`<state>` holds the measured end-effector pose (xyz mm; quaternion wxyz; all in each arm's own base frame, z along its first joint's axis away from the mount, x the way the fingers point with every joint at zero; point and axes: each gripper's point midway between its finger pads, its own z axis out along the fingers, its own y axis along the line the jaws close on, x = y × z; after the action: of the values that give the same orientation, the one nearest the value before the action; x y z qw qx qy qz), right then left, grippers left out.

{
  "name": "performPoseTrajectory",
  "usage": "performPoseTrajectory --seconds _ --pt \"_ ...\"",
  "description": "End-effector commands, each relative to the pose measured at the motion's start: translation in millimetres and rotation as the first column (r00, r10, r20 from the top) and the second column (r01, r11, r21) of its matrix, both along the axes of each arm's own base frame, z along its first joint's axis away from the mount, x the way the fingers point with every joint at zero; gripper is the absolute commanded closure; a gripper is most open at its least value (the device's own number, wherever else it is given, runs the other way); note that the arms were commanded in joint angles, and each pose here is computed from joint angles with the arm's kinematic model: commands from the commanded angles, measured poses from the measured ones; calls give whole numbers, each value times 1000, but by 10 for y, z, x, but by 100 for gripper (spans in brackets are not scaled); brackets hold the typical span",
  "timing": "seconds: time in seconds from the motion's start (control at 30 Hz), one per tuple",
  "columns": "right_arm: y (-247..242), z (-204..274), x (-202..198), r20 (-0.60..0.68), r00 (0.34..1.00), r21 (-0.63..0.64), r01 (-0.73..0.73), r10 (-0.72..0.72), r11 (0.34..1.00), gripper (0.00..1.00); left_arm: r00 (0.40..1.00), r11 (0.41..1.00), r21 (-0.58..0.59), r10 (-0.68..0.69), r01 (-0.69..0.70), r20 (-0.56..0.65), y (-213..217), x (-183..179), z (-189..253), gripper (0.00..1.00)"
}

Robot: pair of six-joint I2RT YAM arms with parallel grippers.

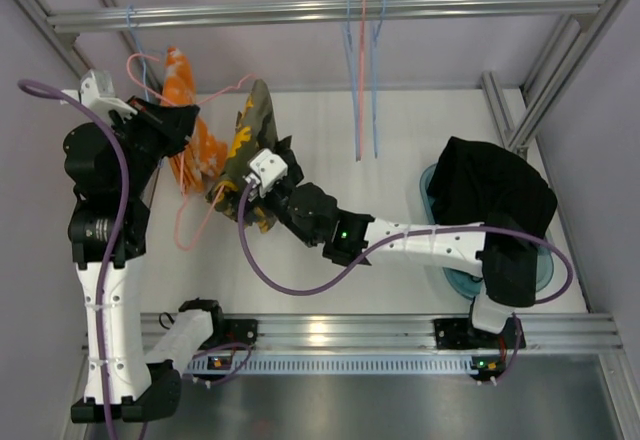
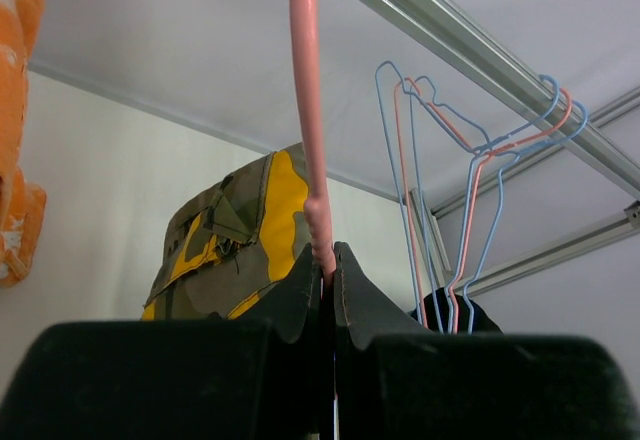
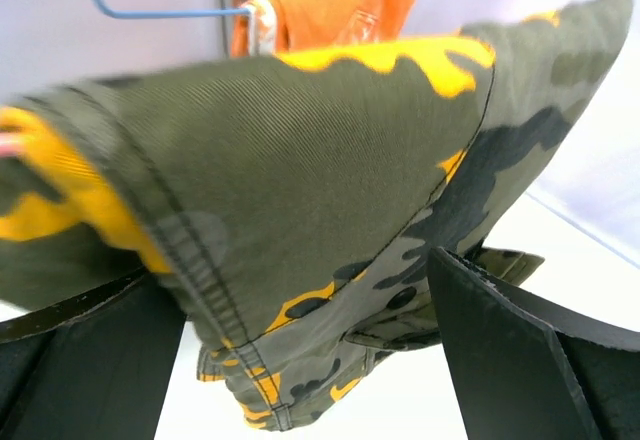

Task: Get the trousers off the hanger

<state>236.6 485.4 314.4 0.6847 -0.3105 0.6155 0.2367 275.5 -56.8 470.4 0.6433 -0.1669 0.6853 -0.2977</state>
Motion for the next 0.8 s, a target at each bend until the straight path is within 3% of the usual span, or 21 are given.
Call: performPoseTrajectory --seconds 0.0,0.23,0.53,0.63,0.67,0.77 --pt "-101 86 327 -20 994 40 107 -106 993 1 962 998 -56 -16 32 274 -53 -256 843 100" --pt "-448 106 554 -29 984 25 174 -173 984 4 967 997 -65 -17 35 253 -56 -193 776 100" --pt "-568 277 405 -11 996 19 91 -91 996 49 974 997 -62 -25 40 226 -66 -120 670 100" --pt "-590 286 382 -4 997 11 75 -75 997 67 975 998 -58 -23 37 223 -62 -112 653 100" --pt "-603 297 370 0 998 9 70 -70 997 77 975 998 -58 -23 37 221 -62 -108 646 100" --pt "-615 331 354 6 998 9 63 -63 998 93 976 998 -56 -26 39 216 -66 -94 623 100"
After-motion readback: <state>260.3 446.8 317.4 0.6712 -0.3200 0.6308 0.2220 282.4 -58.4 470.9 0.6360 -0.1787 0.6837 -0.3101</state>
